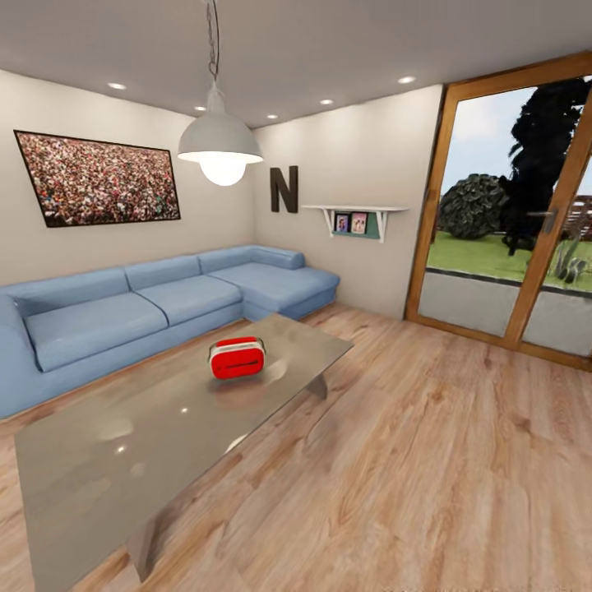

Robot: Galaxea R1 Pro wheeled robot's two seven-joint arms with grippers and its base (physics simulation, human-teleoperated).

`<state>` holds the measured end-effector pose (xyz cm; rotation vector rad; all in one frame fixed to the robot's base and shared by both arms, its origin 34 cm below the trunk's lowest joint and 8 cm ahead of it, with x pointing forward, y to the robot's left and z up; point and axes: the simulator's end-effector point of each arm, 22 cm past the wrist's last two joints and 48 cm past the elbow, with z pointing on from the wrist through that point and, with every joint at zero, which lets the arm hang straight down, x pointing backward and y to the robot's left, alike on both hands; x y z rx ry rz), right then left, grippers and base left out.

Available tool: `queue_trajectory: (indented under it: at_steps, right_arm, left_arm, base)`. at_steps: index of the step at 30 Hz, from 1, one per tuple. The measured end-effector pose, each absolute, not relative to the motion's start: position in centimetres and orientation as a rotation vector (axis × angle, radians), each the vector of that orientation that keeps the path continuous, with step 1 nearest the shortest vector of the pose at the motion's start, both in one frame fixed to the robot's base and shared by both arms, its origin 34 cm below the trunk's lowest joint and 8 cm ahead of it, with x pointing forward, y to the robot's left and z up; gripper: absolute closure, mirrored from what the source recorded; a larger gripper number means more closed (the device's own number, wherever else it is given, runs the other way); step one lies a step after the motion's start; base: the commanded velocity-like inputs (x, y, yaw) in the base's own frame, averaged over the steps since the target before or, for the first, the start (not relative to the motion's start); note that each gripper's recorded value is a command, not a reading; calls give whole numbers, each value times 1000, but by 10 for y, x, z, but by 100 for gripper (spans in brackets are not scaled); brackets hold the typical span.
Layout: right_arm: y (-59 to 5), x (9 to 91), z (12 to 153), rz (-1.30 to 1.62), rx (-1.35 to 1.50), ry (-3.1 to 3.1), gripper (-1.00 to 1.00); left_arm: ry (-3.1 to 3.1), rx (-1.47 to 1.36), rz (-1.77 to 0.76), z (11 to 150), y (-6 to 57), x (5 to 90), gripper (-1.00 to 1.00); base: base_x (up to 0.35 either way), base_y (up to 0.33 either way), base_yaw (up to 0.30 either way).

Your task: Turn on the radio receiver that's on the table in the living room.

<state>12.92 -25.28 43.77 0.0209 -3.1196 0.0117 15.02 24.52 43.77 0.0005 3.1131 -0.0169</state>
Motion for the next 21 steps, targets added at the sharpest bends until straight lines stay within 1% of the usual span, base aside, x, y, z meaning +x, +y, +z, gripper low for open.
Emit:
queue_trajectory:
  at_steps: [5,7,11,21]
  right_arm:
    - [-253,130,438,12,22,-3120,-100]
    - [-253,130,438,12,22,-3120,-100]
    - [-253,129,438,12,22,-3120,-100]
    - [-253,129,438,12,25,-3120,-100]
  left_arm:
    - [3112,0,-17,438,245,151,-100]
    - [3111,-1,-14,438,246,151,-100]
    - [3110,-89,-8,438,250,151,-100]
    - [3109,-121,-7,438,250,151,-100]
  base:
    - [10,0,-69]
    - [111,0,-15]
    - [299,0,-2]
    - [320,0,0]
